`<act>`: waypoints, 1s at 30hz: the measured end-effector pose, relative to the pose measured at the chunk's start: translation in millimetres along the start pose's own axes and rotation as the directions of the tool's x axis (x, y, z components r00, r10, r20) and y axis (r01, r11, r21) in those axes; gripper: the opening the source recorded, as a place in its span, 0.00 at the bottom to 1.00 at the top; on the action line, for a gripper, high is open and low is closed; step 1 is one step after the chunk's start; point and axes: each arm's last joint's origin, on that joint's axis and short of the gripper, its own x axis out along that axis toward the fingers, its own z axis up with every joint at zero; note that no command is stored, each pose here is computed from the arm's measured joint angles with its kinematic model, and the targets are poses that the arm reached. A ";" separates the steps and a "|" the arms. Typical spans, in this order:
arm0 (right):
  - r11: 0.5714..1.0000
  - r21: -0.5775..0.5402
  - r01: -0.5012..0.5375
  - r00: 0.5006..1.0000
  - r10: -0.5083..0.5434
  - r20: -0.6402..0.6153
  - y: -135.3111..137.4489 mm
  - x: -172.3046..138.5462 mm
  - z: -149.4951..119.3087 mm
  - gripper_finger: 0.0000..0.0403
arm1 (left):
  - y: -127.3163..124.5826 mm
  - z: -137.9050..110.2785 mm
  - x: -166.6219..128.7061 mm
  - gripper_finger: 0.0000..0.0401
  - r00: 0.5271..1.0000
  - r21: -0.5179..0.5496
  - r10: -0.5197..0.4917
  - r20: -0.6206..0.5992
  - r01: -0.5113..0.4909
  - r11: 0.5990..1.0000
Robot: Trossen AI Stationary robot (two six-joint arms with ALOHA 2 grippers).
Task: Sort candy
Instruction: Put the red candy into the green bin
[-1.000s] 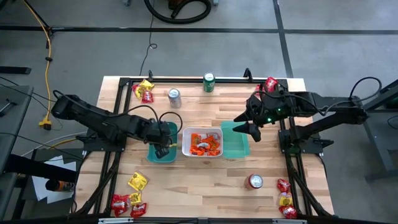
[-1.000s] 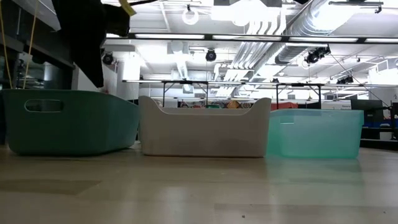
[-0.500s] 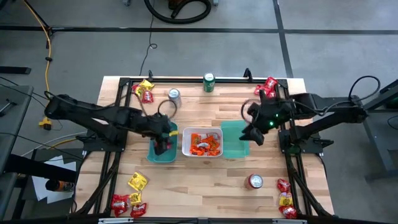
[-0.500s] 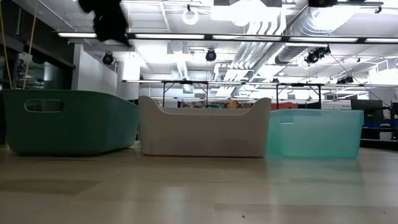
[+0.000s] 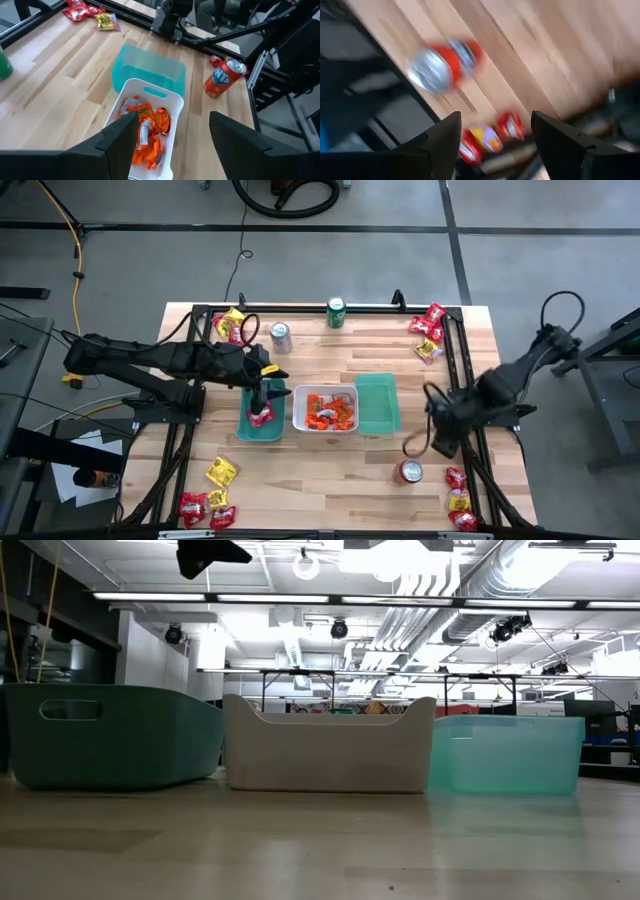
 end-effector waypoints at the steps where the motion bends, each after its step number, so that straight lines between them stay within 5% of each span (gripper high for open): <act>1: 1.000 0.005 0.011 0.999 -0.011 -0.031 -1.3 10.5 -3.3 0.59 | 0.0 0.1 -0.1 0.58 1.000 0.000 0.000 0.001 0.000 1.000; 7: 0.994 0.006 -0.106 0.970 0.105 -0.218 -3.2 77.2 -15.0 0.59 | 0.0 0.1 -0.1 0.58 1.000 -0.009 -0.001 0.001 0.001 1.000; 10: 0.996 0.041 -0.081 0.957 0.089 -0.276 -13.9 100.6 -20.5 0.59 | 0.3 0.3 -0.1 0.58 1.000 -0.009 0.012 0.007 -0.012 1.000; 15: 0.999 0.047 0.004 0.958 0.010 -0.286 -28.5 115.1 -24.6 0.59 | 1.4 0.7 -0.2 0.58 0.999 -0.010 0.047 0.022 -0.047 0.999; 30: 0.990 -0.141 0.012 0.954 -0.053 -0.297 -34.2 144.5 -24.5 0.59 | 2.3 0.9 -0.1 0.58 0.996 -0.010 0.079 0.033 -0.079 0.997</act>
